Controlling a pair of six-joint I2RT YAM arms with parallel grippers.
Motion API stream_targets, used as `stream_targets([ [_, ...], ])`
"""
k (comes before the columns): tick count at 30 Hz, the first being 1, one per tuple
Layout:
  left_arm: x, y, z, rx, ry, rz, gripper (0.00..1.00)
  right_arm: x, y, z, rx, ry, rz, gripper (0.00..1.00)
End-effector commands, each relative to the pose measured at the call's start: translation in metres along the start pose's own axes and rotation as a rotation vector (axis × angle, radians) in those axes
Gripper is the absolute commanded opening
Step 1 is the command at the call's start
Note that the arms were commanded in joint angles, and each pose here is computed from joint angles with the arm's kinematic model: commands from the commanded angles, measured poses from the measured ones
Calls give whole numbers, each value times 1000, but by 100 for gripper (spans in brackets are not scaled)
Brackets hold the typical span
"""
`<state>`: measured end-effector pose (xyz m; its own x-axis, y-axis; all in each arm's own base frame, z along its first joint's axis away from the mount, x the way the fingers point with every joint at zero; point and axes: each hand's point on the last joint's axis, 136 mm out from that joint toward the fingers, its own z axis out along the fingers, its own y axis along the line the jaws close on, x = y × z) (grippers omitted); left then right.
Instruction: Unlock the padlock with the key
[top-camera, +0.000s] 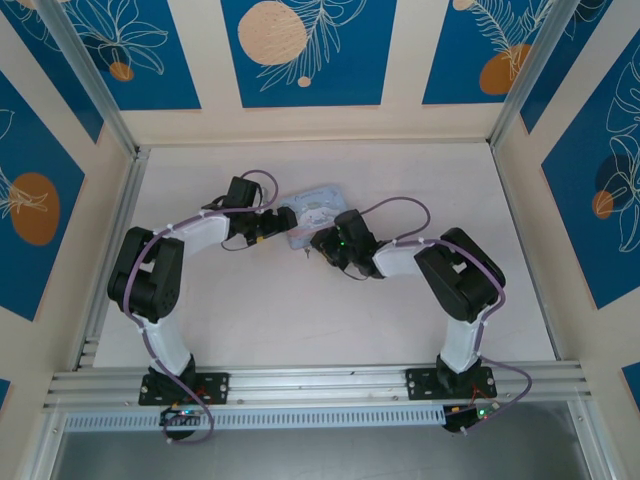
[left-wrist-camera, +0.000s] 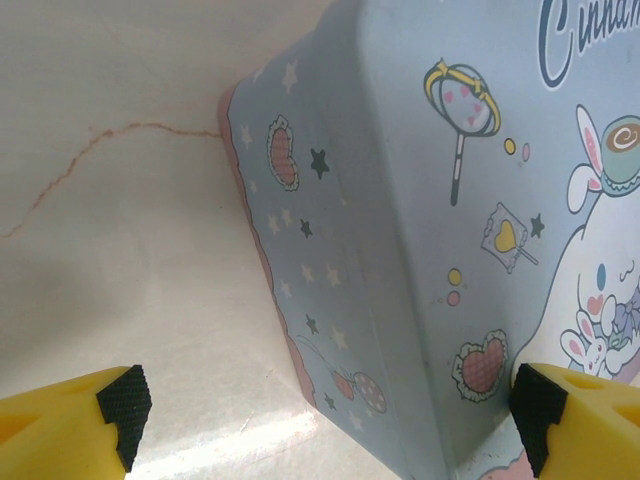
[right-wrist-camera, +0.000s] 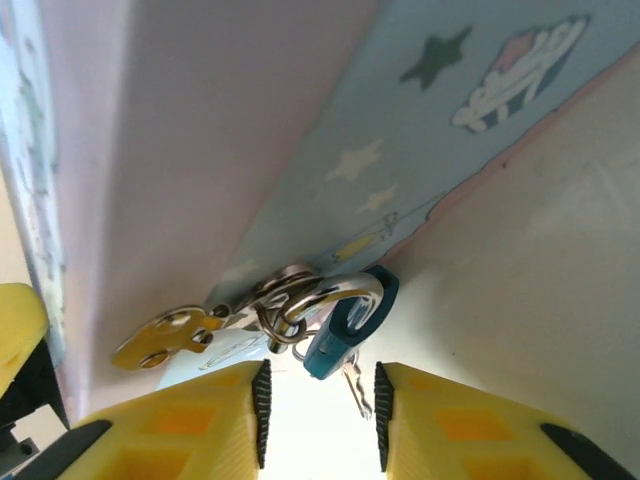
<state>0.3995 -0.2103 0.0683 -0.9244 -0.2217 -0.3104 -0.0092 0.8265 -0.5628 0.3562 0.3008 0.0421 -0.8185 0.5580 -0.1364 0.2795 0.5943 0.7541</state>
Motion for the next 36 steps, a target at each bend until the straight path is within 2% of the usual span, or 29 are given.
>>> stream_targets([
  [1,35,29,9,-92,128,-37,93,6,-8,3,90,21,-88,43],
  [5,35,28,9,-90,131,-38,93,11,-10,-1,177,26,-182,54],
  [16,33,27,9,-89,133,-34,93,14,-19,-13,455,21,-542,74],
  [20,33,26,9,-91,134,-31,92,15,-29,-7,530,18,-598,76],
  [27,33,28,10,-94,140,-33,92,13,-44,1,582,10,-585,76],
  [36,35,30,14,-99,150,-41,91,-14,-52,2,614,-32,-524,74],
])
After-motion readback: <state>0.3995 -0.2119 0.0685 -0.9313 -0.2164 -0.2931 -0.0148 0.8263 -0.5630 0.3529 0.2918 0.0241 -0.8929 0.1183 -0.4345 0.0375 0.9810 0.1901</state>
